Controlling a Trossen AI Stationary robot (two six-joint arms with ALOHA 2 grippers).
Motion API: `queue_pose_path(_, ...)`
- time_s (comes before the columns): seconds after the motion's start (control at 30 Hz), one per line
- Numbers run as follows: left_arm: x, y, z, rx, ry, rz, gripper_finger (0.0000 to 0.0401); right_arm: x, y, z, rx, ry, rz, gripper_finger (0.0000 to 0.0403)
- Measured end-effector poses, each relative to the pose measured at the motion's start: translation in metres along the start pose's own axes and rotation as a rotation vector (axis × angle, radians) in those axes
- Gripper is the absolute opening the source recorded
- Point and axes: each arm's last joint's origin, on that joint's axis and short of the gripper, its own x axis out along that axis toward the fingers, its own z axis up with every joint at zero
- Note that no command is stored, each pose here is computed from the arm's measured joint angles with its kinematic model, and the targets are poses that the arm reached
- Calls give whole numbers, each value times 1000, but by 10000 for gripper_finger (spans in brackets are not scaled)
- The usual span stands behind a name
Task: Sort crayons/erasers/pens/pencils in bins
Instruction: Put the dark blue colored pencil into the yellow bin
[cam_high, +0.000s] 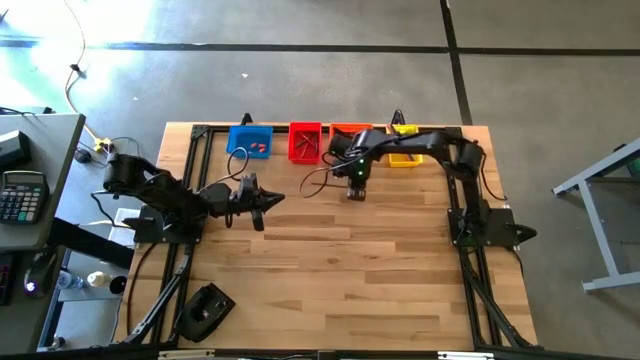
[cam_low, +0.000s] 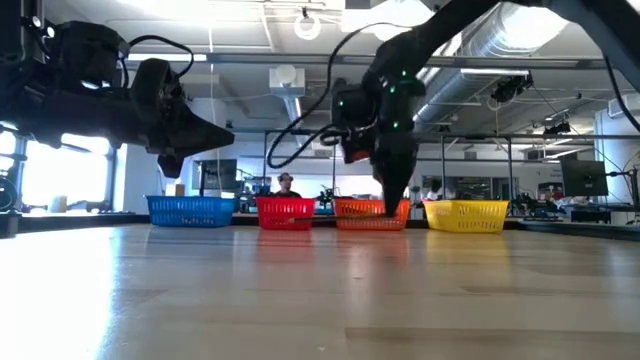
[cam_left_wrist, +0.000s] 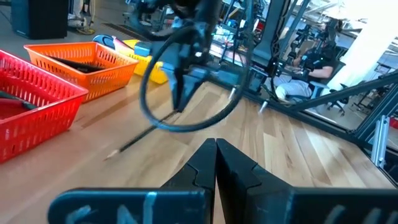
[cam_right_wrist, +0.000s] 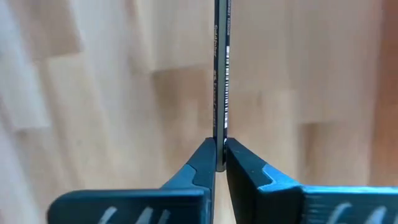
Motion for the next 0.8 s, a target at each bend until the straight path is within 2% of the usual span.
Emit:
queue_pose_path(0.27,0,0,0,3,-3,0,0,-27,32,-3,-11,-12,7,12)
queue_pose_path(0.4,-1,0,0,2,-6,-1,0,-37,40,-20,10,-84,-5,12)
queue_pose_path(0.6,-5,1,0,1,-23,10,0,-45,42,-80,189,-283,-53,12)
queue_pose_path(0.8,-5,1,1,0,-31,8,0,-65,27,-146,474,-448,-254,12)
